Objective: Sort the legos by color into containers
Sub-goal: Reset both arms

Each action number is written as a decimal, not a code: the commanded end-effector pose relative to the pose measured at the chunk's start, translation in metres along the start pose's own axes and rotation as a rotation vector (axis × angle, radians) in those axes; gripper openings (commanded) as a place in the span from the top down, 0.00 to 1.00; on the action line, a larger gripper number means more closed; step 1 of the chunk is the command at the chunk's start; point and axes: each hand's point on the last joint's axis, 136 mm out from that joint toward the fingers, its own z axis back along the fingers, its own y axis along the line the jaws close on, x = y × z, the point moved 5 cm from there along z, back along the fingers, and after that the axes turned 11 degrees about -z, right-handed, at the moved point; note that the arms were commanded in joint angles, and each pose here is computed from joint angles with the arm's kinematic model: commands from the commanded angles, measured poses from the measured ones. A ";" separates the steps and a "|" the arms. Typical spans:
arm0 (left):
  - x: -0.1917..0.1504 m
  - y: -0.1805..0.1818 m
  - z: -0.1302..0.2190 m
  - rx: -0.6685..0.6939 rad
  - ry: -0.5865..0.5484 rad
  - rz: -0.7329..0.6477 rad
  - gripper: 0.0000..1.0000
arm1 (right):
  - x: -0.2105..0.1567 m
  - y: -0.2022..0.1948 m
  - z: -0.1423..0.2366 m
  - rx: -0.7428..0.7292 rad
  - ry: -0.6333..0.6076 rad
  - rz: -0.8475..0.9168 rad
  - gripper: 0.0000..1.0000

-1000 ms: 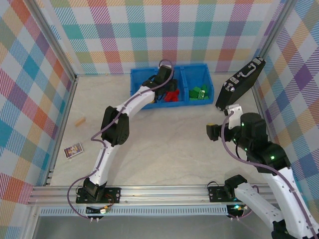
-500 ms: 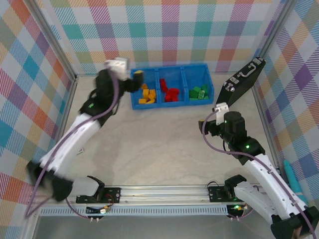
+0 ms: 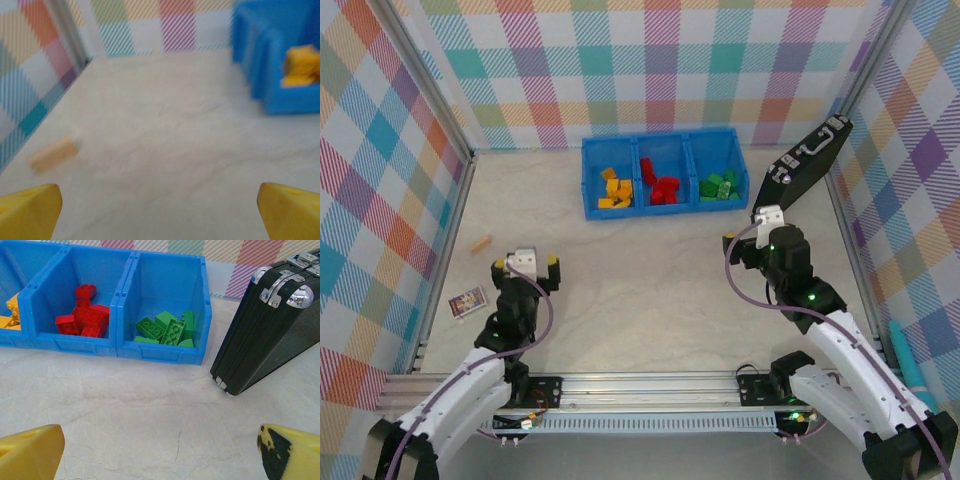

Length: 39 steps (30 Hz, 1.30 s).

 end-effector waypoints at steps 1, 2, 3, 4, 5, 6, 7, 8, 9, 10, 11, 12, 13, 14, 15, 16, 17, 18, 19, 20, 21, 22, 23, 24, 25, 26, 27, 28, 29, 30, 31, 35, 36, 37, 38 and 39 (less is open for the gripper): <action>0.024 0.022 -0.007 0.130 -0.157 0.173 0.00 | 0.000 -0.002 0.003 0.000 -0.024 -0.033 0.01; 0.020 0.022 -0.012 0.127 -0.154 0.183 0.00 | 0.000 -0.002 0.003 0.004 -0.026 -0.033 0.01; 0.018 0.021 -0.017 0.119 -0.153 0.192 0.00 | -0.002 -0.002 0.002 0.004 -0.021 -0.035 0.01; 0.016 0.018 -0.023 0.106 -0.149 0.196 0.00 | -0.003 -0.002 0.001 0.002 -0.018 -0.035 0.01; 0.014 0.016 -0.028 0.095 -0.150 0.197 0.00 | -0.004 -0.002 0.000 -0.001 -0.014 -0.037 0.01; 0.013 0.013 -0.033 0.088 -0.152 0.196 0.00 | -0.004 -0.002 0.000 -0.001 -0.011 -0.039 0.01; 0.014 0.010 -0.040 0.082 -0.154 0.191 0.00 | -0.004 -0.002 -0.001 0.000 -0.009 -0.038 0.01; 0.016 0.005 -0.047 0.068 -0.161 0.186 0.00 | -0.004 -0.002 -0.001 0.001 -0.009 -0.037 0.01; 0.018 0.001 -0.054 0.058 -0.163 0.169 0.00 | -0.003 -0.002 -0.001 0.000 -0.011 -0.035 0.01; 0.017 -0.001 -0.062 0.067 -0.153 0.150 0.00 | -0.002 -0.002 -0.001 -0.004 -0.013 -0.031 0.01; 0.012 -0.006 -0.071 0.063 -0.114 0.141 0.00 | -0.003 -0.002 -0.002 -0.008 -0.011 -0.029 0.01; 0.007 -0.010 -0.075 0.042 -0.096 0.130 0.00 | -0.002 -0.002 -0.002 -0.008 -0.012 -0.028 0.01; 0.004 -0.015 -0.079 0.022 -0.101 0.120 0.00 | -0.002 -0.003 -0.002 -0.010 -0.015 -0.027 0.01; 0.001 -0.018 -0.082 0.013 -0.106 0.112 0.00 | -0.002 -0.003 -0.003 -0.014 -0.015 -0.024 0.01; -0.001 -0.021 -0.083 -0.005 -0.109 0.102 0.00 | -0.003 -0.004 -0.004 -0.019 -0.017 -0.021 0.01; -0.002 -0.023 -0.085 -0.016 -0.096 0.097 0.00 | -0.003 -0.004 -0.006 -0.026 -0.026 -0.021 0.01; -0.004 -0.025 -0.088 -0.021 -0.082 0.095 0.00 | -0.003 -0.005 -0.008 -0.032 -0.032 -0.019 0.01; -0.004 -0.026 -0.091 -0.026 -0.081 0.085 0.00 | -0.003 -0.005 -0.010 -0.034 -0.038 -0.018 0.01; -0.003 -0.028 -0.093 -0.038 -0.079 0.076 0.00 | -0.004 -0.004 -0.013 -0.032 -0.041 -0.014 0.01; -0.003 -0.031 -0.095 -0.056 -0.054 0.067 0.00 | -0.004 -0.004 -0.016 -0.029 -0.039 -0.012 0.01; -0.002 -0.033 -0.098 -0.069 -0.033 0.058 0.00 | -0.005 -0.002 -0.019 -0.025 -0.025 -0.008 0.01; -0.001 -0.034 -0.104 -0.079 -0.017 0.052 0.00 | -0.007 -0.002 -0.023 -0.023 -0.004 -0.001 0.01; -0.001 -0.033 -0.109 -0.080 0.011 0.062 0.00 | -0.008 -0.001 -0.026 -0.024 0.011 0.002 0.01; -0.002 -0.031 -0.113 -0.078 0.044 0.075 0.00 | -0.009 -0.001 -0.029 -0.025 0.014 0.004 0.01; -0.003 -0.028 -0.119 -0.090 0.071 0.089 0.00 | -0.011 -0.002 -0.032 -0.029 0.014 0.007 0.01; -0.004 -0.024 -0.124 -0.086 0.098 0.117 0.00 | -0.012 -0.003 -0.036 -0.031 0.002 0.006 0.01; -0.005 -0.022 -0.125 -0.092 0.106 0.131 0.00 | -0.013 -0.005 -0.039 -0.035 -0.012 0.003 0.01; -0.005 -0.020 -0.126 -0.089 0.104 0.135 0.00 | -0.015 -0.009 -0.042 -0.037 -0.035 -0.008 0.01; -0.006 -0.020 -0.126 -0.091 0.108 0.136 0.00 | -0.015 -0.014 -0.046 -0.037 -0.055 -0.034 0.01; -0.005 -0.020 -0.126 -0.090 0.106 0.137 0.00 | -0.018 -0.018 -0.049 -0.033 -0.060 -0.052 0.01; -0.005 -0.020 -0.126 -0.091 0.107 0.137 0.00 | -0.019 -0.022 -0.053 -0.021 -0.072 -0.066 0.01; -0.005 -0.020 -0.126 -0.092 0.107 0.137 0.00 | -0.026 -0.051 -0.074 -0.022 -0.101 -0.144 0.01; -0.005 -0.020 -0.126 -0.092 0.107 0.137 0.00 | -0.030 -0.056 -0.079 -0.014 -0.105 -0.159 0.01; -0.005 -0.020 -0.126 -0.093 0.107 0.137 0.00 | -0.035 -0.064 -0.085 -0.006 -0.105 -0.181 0.01; -0.005 -0.020 -0.126 -0.093 0.107 0.137 0.00 | -0.040 -0.070 -0.090 0.003 -0.098 -0.200 0.01; -0.005 -0.020 -0.126 -0.092 0.106 0.137 0.00 | -0.044 -0.074 -0.095 0.003 -0.095 -0.207 0.01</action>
